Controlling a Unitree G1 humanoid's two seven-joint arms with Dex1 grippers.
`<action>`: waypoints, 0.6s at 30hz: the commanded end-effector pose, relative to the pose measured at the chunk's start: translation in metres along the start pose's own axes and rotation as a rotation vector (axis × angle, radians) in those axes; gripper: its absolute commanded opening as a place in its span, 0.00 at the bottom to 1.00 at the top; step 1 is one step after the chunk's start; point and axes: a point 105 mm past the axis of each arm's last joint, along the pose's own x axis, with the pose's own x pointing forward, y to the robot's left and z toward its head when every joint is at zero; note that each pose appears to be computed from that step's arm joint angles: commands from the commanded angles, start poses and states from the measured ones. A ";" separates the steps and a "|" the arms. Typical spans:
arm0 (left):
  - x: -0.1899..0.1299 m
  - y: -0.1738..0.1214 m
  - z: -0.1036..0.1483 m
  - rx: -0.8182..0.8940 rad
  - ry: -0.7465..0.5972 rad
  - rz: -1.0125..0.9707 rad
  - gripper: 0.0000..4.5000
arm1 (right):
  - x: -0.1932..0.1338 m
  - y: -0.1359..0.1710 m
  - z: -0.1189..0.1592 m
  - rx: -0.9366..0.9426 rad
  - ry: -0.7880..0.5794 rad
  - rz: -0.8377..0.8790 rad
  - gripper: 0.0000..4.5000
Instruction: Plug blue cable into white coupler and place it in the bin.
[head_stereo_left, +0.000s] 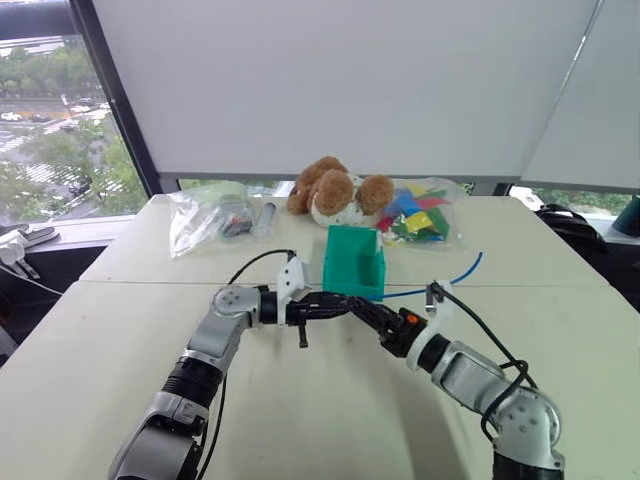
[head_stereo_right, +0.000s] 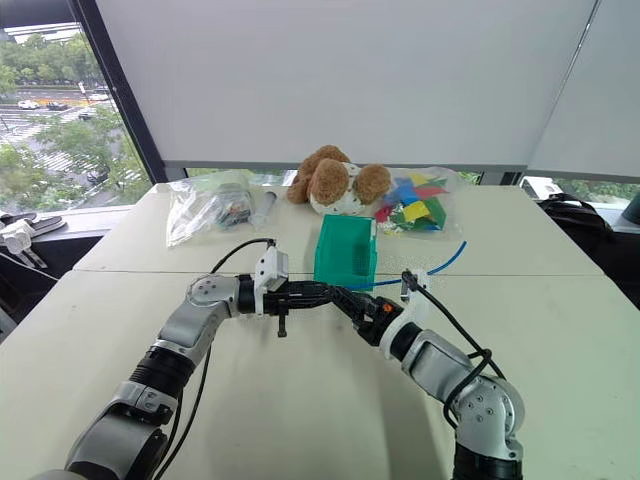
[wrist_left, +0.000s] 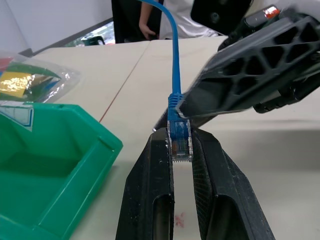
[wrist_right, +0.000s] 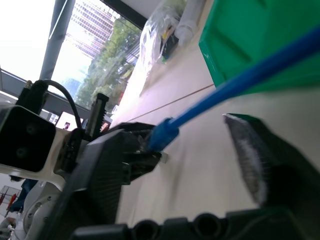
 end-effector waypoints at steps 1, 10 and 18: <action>-0.001 0.001 0.007 0.035 -0.016 0.000 0.00 | 0.002 0.011 0.008 -0.010 -0.034 0.047 0.37; 0.000 0.001 0.005 0.039 -0.001 -0.002 0.00 | 0.002 0.018 0.008 -0.018 -0.031 0.077 0.01; -0.019 0.007 0.009 -0.001 0.014 0.050 0.67 | 0.005 0.023 0.015 -0.052 -0.035 0.089 0.00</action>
